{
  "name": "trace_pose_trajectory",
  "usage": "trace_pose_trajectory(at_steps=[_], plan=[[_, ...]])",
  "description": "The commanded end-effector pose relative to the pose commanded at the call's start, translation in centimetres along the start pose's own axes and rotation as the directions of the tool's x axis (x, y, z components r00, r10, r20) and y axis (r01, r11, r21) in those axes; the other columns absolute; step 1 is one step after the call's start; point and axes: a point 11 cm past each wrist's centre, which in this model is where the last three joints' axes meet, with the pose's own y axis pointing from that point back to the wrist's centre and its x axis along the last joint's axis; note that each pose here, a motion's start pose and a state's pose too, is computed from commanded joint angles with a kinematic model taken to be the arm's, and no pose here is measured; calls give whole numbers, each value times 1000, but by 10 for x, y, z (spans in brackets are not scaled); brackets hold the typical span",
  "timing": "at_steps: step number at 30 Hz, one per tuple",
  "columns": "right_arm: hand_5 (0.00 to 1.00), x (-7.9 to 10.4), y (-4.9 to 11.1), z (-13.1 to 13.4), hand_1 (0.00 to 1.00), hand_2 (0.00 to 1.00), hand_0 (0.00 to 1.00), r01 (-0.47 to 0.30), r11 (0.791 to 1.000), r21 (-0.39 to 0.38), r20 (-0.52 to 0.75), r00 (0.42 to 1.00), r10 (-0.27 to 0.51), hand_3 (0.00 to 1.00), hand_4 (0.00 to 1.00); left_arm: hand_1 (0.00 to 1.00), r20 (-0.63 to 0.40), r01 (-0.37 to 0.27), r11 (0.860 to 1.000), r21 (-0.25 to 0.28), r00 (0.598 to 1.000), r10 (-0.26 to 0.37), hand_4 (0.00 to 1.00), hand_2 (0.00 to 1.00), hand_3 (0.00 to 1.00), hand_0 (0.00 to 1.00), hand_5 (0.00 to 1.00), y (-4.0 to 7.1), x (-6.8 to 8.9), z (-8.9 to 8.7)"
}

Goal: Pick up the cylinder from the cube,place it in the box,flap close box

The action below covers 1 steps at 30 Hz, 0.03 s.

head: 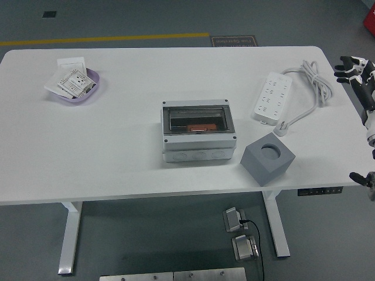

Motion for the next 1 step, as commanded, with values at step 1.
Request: trace_pose_trajectory(at_steps=[1], plan=[[780,1,0,0,598,626,623,-1,1000,0,0,1000,1,681,973,640,-1,1,1000,0,1000,-1,630,592,595,609,184,0,0,0]])
